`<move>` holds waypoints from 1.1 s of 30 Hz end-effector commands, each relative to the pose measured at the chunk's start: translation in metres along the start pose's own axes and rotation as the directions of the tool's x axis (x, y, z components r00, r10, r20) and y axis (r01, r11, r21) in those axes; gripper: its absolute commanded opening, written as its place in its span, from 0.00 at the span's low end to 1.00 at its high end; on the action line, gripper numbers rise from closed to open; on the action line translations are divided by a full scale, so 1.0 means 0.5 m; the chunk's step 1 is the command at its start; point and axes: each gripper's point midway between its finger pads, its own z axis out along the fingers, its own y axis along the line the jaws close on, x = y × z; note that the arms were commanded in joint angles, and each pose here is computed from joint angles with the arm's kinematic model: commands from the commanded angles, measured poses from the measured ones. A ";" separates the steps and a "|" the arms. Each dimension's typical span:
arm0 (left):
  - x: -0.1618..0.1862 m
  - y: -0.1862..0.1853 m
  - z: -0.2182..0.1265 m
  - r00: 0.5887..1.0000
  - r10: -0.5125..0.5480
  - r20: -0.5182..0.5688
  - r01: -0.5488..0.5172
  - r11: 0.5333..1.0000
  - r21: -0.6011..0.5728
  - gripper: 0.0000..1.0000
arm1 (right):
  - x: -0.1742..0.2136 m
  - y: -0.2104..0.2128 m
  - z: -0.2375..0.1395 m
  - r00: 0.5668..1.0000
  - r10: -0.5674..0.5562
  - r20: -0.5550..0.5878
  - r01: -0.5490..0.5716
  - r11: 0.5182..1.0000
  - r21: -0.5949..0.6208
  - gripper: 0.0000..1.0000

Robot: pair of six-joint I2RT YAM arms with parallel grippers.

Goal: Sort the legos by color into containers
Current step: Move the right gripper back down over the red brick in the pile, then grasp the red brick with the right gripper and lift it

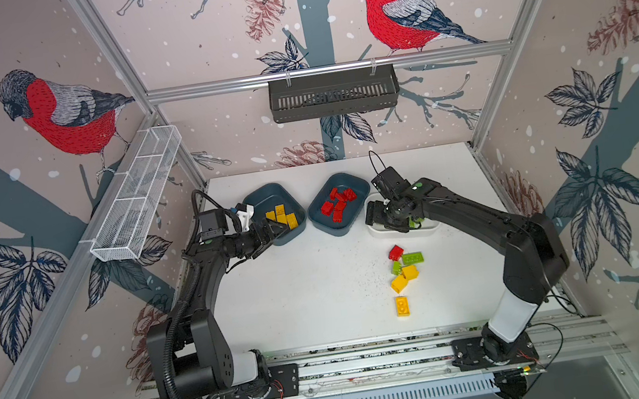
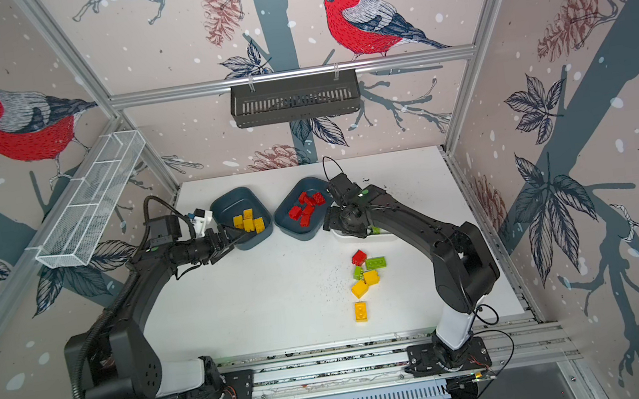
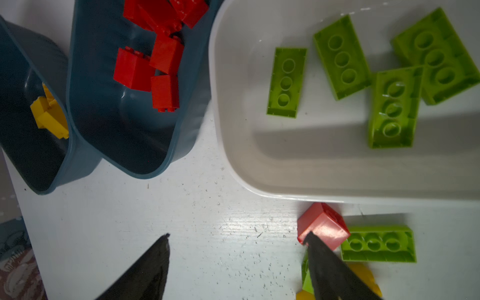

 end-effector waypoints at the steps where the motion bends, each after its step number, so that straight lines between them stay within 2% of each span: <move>1: 0.001 -0.011 0.000 0.999 0.026 -0.018 -0.026 0.999 0.018 0.92 | 0.020 -0.045 0.009 0.982 0.188 -0.011 -0.187 0.979 0.086 0.82; 7: 0.006 -0.012 0.006 0.999 0.020 -0.034 -0.020 1.000 0.015 0.92 | 0.068 -0.109 0.029 0.932 0.363 -0.014 -0.355 0.919 0.172 0.75; 11: 0.011 -0.011 0.010 0.999 0.021 -0.047 -0.021 1.000 0.004 0.92 | 0.091 -0.122 0.053 0.911 0.411 -0.024 -0.401 0.899 0.178 0.70; 18: 0.023 0.001 0.017 0.997 0.011 -0.071 -0.012 1.000 -0.016 0.92 | 0.108 -0.138 0.092 0.901 0.433 -0.033 -0.417 0.884 0.211 0.63; 20: 0.005 -0.012 0.014 0.998 0.035 -0.055 -0.035 0.999 -0.013 0.91 | 0.105 -0.139 0.099 0.903 0.429 -0.027 -0.414 0.885 0.215 0.60; 33: 0.008 -0.006 0.019 0.998 0.036 -0.060 -0.038 0.999 -0.022 0.92 | 0.112 -0.165 0.133 0.914 0.406 -0.023 -0.383 0.878 0.286 0.46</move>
